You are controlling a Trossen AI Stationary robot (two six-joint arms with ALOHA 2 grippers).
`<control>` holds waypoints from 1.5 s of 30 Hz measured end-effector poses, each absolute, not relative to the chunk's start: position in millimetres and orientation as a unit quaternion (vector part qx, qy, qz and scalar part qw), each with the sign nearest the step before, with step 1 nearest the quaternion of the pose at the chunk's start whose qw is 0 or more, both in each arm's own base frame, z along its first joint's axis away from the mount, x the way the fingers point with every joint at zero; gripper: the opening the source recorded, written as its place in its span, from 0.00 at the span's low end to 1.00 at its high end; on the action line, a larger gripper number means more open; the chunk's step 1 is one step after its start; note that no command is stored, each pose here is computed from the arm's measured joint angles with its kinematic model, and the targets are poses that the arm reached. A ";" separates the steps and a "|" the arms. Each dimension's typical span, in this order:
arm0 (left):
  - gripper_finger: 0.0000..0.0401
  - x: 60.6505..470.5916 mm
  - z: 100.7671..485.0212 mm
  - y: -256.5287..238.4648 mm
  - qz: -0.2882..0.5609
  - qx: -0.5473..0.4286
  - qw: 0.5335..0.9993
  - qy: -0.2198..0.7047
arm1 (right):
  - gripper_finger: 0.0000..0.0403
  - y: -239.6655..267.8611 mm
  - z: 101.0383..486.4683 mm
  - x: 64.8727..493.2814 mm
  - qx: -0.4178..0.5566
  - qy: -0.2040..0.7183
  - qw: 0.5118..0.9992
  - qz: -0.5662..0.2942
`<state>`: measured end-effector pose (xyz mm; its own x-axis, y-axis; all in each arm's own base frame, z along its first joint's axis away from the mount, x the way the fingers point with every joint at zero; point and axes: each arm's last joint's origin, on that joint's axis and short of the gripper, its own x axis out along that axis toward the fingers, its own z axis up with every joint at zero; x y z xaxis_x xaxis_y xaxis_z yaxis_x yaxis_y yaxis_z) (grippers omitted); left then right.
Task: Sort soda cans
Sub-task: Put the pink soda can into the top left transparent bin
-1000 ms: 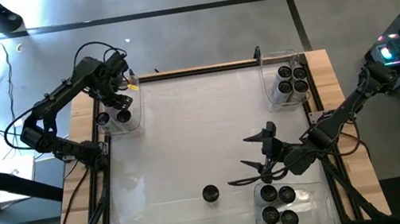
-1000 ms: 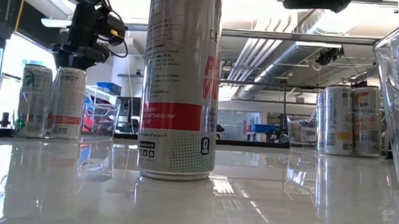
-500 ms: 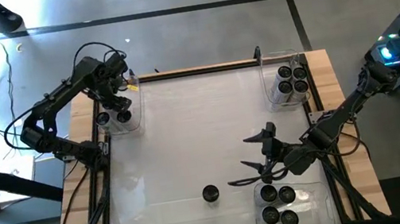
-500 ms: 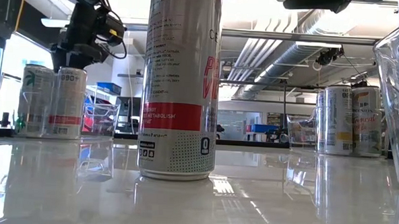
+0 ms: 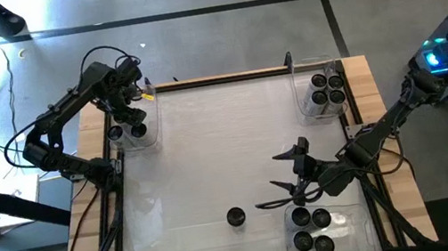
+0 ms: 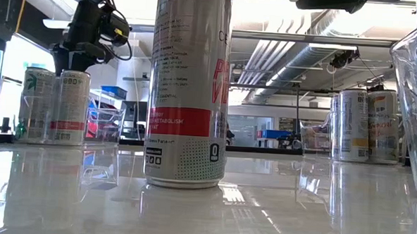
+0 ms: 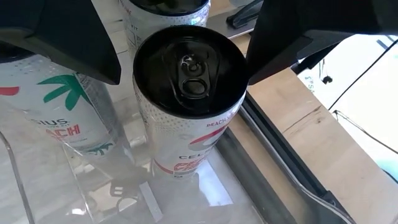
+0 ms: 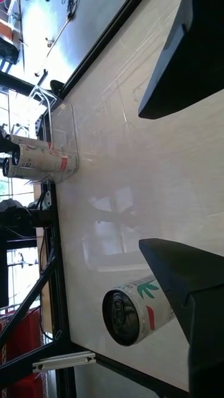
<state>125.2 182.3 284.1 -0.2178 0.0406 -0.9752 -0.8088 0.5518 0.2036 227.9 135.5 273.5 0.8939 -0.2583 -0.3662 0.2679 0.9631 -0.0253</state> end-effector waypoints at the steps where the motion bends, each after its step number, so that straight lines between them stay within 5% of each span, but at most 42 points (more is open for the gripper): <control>1: 0.83 125.3 284.0 182.6 0.383 -0.282 0.558 0.680 | 0.81 135.5 273.5 227.9 0.013 0.186 0.973 -0.135; 13: 0.59 126.2 284.2 184.0 0.410 -0.289 0.554 0.665 | 0.81 135.5 273.5 227.9 0.013 0.186 0.973 -0.135; 41: 0.59 132.8 276.7 178.7 0.428 -0.286 0.487 0.706 | 0.81 135.5 273.5 227.9 0.017 0.186 0.973 -0.136; 45: 0.69 132.7 276.1 178.3 0.416 -0.279 0.489 0.714 | 0.81 135.5 273.5 227.8 0.017 0.186 0.973 -0.137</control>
<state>132.7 178.3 276.1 -0.3661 0.0089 -0.9305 -0.8047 0.4992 0.3213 227.8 135.5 273.5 0.8939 -0.2593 -0.3657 0.2719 0.9622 -0.0177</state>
